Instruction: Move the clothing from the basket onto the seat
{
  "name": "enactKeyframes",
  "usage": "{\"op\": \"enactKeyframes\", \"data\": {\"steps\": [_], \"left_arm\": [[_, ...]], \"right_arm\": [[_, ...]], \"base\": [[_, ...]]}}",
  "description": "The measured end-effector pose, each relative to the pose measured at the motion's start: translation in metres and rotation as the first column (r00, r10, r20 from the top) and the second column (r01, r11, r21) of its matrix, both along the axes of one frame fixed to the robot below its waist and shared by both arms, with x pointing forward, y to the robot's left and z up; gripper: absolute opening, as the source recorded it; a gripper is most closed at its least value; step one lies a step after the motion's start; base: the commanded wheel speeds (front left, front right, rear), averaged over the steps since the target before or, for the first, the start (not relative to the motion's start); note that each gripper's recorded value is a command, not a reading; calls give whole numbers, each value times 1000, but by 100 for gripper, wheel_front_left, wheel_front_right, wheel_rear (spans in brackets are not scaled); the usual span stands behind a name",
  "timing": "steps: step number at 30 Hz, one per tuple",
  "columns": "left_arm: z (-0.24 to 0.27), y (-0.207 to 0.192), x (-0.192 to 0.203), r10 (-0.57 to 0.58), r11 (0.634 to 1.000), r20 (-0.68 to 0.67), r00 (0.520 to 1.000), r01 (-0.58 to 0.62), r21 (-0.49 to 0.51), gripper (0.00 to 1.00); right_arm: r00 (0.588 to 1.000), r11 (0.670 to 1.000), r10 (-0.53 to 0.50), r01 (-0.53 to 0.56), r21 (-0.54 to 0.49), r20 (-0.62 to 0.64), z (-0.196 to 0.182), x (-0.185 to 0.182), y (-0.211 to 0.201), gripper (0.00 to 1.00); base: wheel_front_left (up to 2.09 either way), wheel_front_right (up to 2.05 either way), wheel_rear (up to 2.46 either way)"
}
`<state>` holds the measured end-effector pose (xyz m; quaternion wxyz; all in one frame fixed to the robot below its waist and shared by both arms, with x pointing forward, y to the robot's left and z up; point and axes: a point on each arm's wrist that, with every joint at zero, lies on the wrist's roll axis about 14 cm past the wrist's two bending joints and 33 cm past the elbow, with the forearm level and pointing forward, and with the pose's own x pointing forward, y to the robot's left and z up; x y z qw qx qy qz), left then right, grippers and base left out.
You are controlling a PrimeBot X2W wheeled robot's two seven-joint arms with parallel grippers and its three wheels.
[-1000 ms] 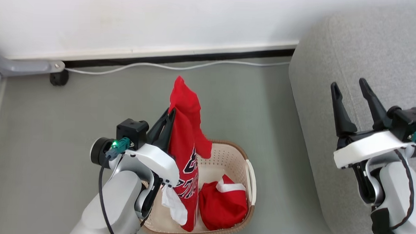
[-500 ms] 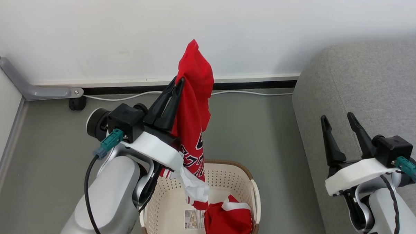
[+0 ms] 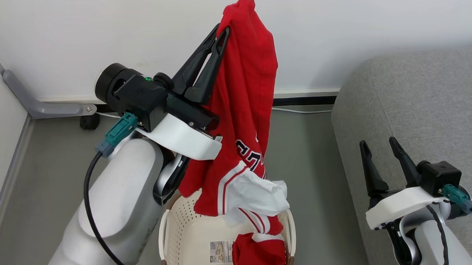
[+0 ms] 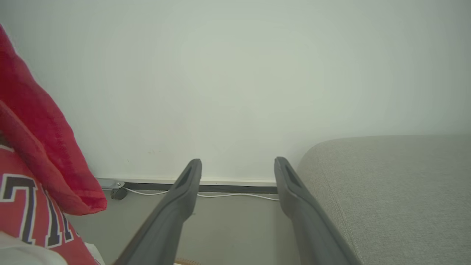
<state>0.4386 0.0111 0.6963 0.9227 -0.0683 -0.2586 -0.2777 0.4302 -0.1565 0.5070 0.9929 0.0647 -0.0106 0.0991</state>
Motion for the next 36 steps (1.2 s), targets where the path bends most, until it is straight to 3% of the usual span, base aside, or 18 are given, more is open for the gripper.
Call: {"op": "enactKeyframes", "data": {"steps": [5,11,21,30,36], "left_arm": [[2,-5,-3,-15,1000,1,1000,15,8,0],[2,-14,-8,-41,999,5,999,41,14,0],[-5,-21,-8,-62,998,-12,998,62,24,0],[-2,-29,-14,-84,996,2,996,84,31,0],[-1,-30,-19,-92,995,6,996,92,42,0]], "right_arm": [[1000,1000,23,-23,6,15,5,-2,9,100],[983,986,150,-156,53,103,35,-8,52,100],[888,898,435,-440,6,148,51,-33,130,100],[865,867,498,-493,-70,68,32,-18,152,100],[830,830,557,-555,-57,29,23,-19,179,100]], "base": [[0,0,0],[0,0,0],[0,0,0],[0,0,0],[0,0,0]]}}
